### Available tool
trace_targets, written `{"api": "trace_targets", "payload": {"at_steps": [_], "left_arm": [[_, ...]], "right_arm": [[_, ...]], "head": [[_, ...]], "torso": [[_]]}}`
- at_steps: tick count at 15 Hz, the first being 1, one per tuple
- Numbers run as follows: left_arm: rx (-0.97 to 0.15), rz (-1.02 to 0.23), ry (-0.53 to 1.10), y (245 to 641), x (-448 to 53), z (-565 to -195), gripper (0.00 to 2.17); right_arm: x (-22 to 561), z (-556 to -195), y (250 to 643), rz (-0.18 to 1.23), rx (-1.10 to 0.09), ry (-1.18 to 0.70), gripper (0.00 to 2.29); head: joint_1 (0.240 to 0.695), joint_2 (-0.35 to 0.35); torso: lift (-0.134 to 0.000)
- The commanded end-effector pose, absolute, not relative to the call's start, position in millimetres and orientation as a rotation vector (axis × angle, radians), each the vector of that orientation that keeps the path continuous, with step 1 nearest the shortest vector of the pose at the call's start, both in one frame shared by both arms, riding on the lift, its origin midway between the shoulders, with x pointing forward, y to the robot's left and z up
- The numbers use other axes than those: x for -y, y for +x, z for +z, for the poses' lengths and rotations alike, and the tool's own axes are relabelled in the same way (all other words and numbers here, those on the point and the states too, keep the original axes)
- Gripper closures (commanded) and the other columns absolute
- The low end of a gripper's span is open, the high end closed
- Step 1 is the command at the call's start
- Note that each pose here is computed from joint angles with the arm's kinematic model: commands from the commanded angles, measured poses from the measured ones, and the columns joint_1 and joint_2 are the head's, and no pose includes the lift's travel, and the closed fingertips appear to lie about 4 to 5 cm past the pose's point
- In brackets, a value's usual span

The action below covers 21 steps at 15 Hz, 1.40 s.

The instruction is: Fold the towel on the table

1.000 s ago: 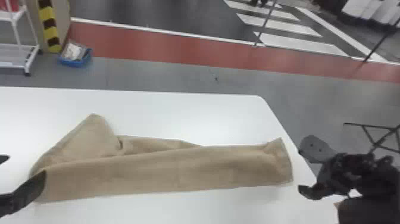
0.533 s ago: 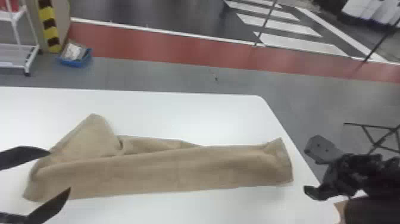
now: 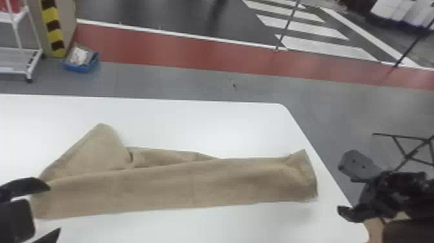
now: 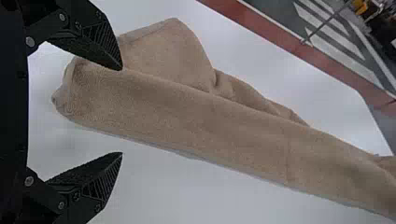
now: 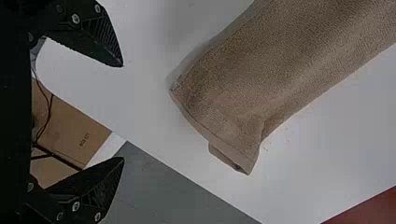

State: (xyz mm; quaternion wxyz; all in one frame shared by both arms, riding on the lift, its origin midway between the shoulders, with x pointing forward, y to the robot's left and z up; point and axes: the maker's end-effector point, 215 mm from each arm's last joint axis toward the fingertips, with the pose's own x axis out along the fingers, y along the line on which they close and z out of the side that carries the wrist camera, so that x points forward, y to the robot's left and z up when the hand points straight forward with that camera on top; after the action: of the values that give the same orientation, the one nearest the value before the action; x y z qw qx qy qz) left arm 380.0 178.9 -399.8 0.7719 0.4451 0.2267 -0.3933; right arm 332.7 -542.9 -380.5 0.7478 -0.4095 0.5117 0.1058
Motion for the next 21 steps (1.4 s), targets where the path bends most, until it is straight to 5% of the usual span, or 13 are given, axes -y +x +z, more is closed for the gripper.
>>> {"api": "trace_targets", "payload": {"at_steps": [1, 13, 15, 21], "left_arm": [[-0.54, -0.853, 1.004, 379.3, -181.2, -406.5, 0.3], [-0.571, -0.744, 1.321, 392.4, -196.5, -411.2, 0.42], [-0.578, -0.728, 1.368, 393.4, -202.0, -417.6, 0.97], [-0.575, -0.688, 1.437, 389.8, -207.0, -419.8, 0.64]], "right_arm": [[547.4, -377.6, 328.8, 0.221, -1.122, -0.897, 0.19], [566.3, -379.0, 318.7, 0.197, -1.136, -0.869, 0.19], [566.3, -381.1, 317.7, 0.199, -1.138, -0.865, 0.19], [567.5, -380.4, 317.1, 0.195, -1.139, -0.865, 0.19]], "head": [[0.695, -0.35], [0.695, -0.35], [0.695, -0.35], [0.695, -0.35]], "torso": [[-0.124], [-0.124], [-0.124], [-0.124]]}}
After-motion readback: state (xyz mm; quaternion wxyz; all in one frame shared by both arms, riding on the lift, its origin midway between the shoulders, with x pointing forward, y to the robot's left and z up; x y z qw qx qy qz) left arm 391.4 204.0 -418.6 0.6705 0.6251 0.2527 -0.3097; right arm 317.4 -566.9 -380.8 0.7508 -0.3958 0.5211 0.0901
